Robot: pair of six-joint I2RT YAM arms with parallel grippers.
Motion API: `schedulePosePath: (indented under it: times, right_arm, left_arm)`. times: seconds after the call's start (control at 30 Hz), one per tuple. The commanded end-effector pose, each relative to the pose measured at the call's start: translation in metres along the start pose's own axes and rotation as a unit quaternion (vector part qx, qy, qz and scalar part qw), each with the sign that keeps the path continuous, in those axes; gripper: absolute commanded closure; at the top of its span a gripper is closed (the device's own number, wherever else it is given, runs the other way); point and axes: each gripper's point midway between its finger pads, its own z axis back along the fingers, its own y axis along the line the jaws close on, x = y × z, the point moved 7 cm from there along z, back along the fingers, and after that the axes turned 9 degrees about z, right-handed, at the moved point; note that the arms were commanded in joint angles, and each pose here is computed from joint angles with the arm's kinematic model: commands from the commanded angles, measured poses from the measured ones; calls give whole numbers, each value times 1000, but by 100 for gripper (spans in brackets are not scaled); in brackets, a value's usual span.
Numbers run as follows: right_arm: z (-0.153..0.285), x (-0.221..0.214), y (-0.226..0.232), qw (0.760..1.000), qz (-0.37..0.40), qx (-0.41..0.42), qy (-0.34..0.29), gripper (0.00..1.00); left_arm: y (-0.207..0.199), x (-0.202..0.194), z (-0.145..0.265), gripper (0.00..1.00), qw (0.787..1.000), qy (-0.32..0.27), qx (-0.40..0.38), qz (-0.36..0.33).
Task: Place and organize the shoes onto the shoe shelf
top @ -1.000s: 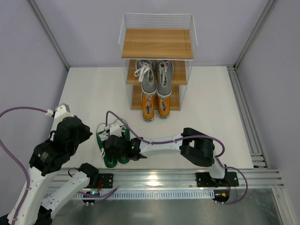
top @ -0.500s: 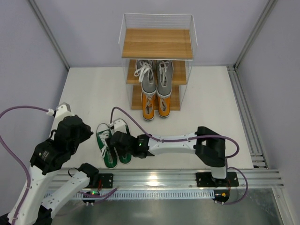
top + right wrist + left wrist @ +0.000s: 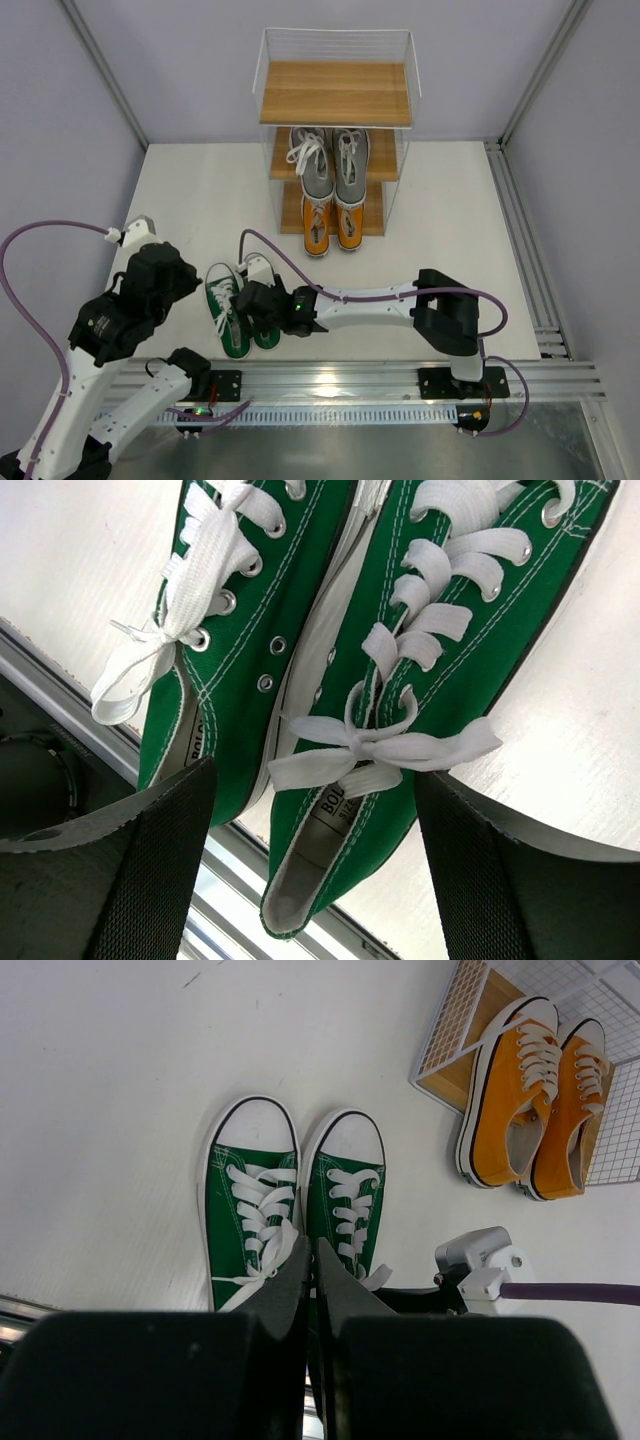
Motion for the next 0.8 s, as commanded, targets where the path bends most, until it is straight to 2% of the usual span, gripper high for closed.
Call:
schedulePosePath:
  times: [0.0,0.17,0.33,0.57,0.77]
  right_arm:
    - [9,31,15,998,-15,33,-44,20]
    - [12,42,24,997,-21,50,-53,19]
    - [-9,33,29,998,-26,55,-28,19]
    - [-44,26,16,1000,-12,6,4,19]
    - [-53,24,0,999,-17,-33,12,20]
  left_arm:
    - [-5,3,-3,100,1000,-9,-8,4]
    - [-7,4,-3,100,1000,-10,-9,4]
    - [-5,4,-3,100,1000,-12,-7,4]
    - [2,2,1,100,1000,-14,-4,5]
    - [4,2,2,100,1000,-16,-2,6]
